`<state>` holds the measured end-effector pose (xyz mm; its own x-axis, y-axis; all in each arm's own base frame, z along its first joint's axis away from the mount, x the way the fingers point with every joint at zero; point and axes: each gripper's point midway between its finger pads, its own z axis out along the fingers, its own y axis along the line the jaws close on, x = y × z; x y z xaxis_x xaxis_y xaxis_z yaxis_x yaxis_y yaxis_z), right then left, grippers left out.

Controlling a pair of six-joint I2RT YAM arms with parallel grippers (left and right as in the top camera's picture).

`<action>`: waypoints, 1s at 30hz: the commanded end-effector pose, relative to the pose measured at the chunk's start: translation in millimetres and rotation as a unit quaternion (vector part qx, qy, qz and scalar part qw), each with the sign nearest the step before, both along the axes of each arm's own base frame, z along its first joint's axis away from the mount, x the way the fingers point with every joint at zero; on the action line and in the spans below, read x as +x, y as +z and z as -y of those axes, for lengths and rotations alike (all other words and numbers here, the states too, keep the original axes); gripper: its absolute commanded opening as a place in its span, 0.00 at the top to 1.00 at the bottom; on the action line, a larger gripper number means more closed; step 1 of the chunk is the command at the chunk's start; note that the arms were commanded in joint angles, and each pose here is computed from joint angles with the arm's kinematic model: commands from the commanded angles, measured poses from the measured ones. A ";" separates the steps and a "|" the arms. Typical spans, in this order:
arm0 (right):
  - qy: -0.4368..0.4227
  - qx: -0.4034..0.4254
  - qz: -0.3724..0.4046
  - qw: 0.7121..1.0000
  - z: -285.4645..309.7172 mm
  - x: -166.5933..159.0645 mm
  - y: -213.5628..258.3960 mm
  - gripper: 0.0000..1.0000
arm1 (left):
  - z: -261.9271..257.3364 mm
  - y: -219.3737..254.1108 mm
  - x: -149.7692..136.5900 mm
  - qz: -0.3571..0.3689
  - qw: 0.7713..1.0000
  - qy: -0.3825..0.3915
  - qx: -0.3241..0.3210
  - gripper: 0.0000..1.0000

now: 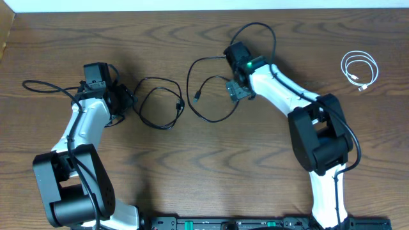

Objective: Untangle cables

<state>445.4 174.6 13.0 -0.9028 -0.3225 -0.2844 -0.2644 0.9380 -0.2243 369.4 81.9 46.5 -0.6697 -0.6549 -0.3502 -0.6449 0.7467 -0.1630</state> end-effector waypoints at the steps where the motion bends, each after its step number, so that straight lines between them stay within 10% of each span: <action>1: -0.024 0.041 -0.042 0.998 5.9 -4.7 -21.5 0.01 | 1.2 -0.4 -1.0 0.000 1.000 0.000 -0.001 0.19; 14: -0.037 0.077 -0.059 0.995 13.2 -3.7 -25.6 0.04 | 1.1 -0.4 -1.1 0.000 1.000 0.000 -0.001 0.19; 18: -0.033 0.079 -0.055 0.995 11.8 -1.7 -25.2 0.77 | 1.2 -0.3 -1.0 0.000 1.000 0.000 -0.001 0.19; 22: -0.031 0.085 -0.058 0.994 9.6 -2.7 -25.4 0.99 | 1.1 -0.3 -1.0 0.000 1.000 0.000 -0.001 0.19; 26: -0.028 0.098 -0.064 0.993 4.8 -4.6 -25.7 0.97 | 1.2 -0.3 -1.0 0.000 1.000 0.000 -0.001 0.19; 30: -0.024 0.112 -0.068 0.991 -0.3 -5.4 -25.5 0.52 | 1.2 -0.3 -1.0 0.000 1.000 0.000 -0.001 0.19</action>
